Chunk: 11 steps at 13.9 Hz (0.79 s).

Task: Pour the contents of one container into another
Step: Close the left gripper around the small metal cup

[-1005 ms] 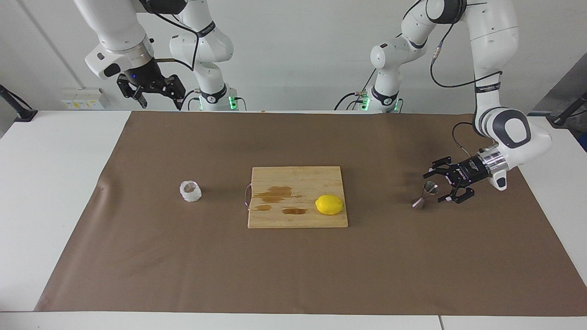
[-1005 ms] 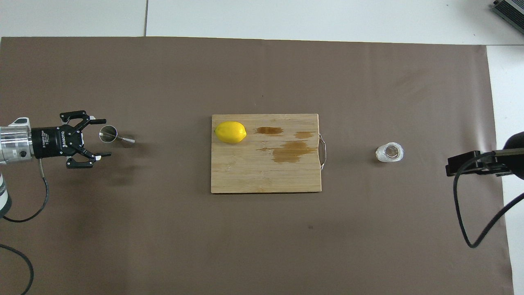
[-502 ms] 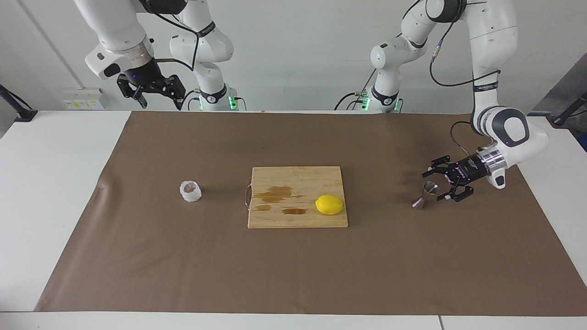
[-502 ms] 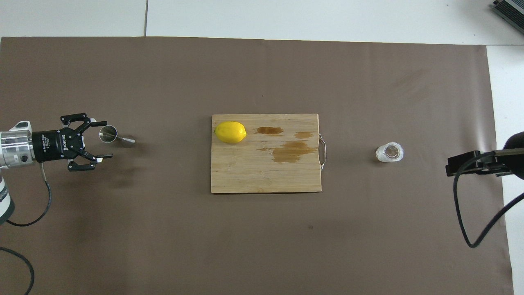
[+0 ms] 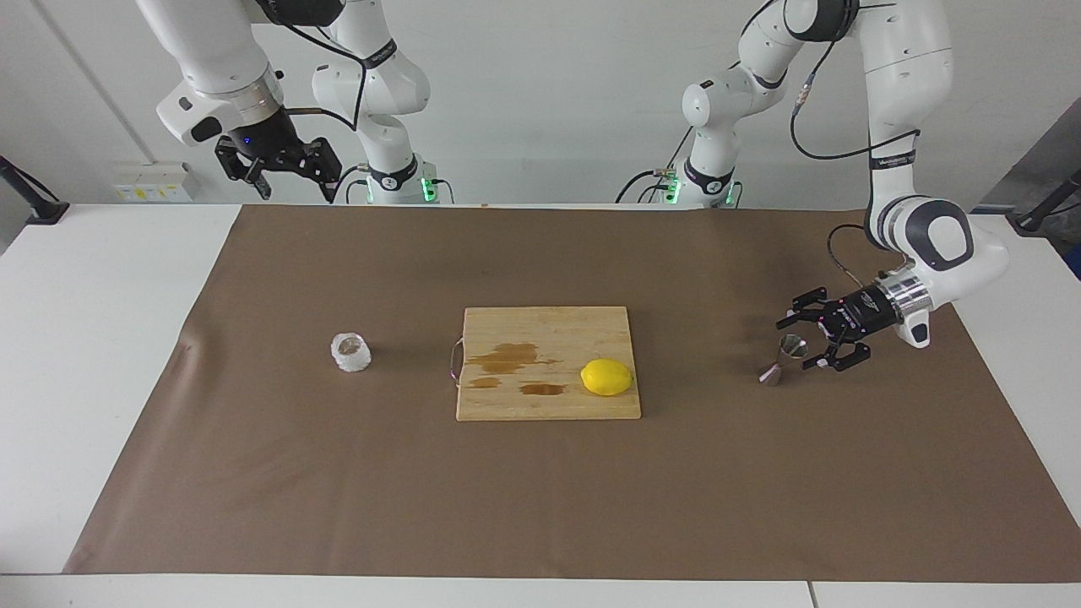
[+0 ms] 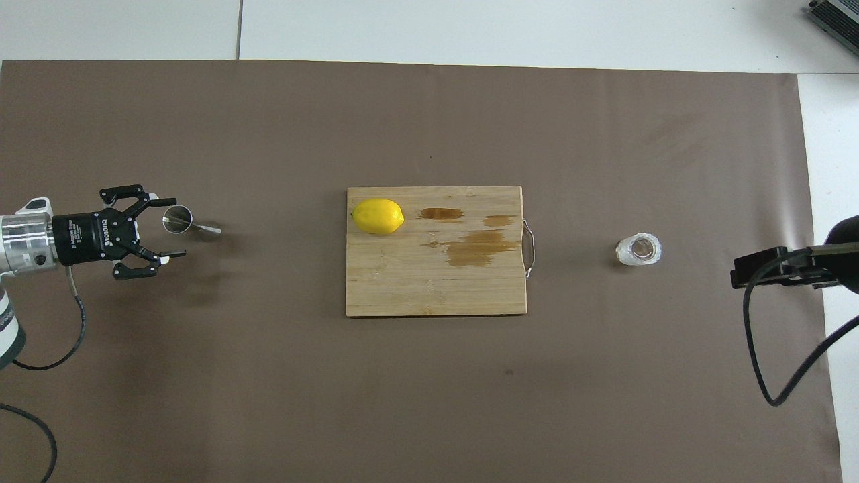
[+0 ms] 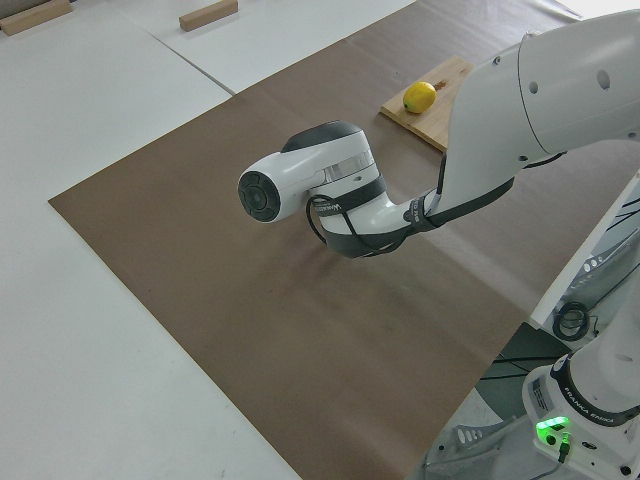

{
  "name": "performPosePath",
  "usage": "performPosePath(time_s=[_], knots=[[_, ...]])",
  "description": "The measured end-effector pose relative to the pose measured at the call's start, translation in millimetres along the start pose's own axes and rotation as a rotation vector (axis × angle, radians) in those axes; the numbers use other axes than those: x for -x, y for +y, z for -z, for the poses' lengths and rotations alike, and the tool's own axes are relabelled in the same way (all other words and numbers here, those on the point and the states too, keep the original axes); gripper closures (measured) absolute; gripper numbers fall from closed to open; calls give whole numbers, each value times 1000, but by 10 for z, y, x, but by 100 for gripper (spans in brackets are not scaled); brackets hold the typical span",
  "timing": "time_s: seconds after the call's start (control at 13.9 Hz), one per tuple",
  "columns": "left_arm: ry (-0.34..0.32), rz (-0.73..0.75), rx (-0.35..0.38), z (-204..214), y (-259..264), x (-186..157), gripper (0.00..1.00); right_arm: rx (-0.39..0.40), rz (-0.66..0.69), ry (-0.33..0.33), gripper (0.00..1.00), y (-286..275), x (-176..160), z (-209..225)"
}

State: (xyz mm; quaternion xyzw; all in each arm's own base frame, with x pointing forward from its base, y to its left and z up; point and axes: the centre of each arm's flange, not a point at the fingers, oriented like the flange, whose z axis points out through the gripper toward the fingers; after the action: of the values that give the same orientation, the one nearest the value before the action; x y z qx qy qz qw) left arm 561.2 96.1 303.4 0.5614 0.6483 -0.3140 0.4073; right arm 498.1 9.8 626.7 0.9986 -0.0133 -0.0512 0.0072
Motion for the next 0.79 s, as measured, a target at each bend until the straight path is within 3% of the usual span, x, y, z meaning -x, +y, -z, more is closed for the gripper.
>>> performPosePath(time_s=[0.65, 0.79], knots=[[-9, 3, 2, -26, -13, 3, 21, 0, 0, 0, 0, 0, 0, 0], [-9, 2, 3, -23, -13, 8, 43, 0, 0, 0, 0, 0, 0, 0]])
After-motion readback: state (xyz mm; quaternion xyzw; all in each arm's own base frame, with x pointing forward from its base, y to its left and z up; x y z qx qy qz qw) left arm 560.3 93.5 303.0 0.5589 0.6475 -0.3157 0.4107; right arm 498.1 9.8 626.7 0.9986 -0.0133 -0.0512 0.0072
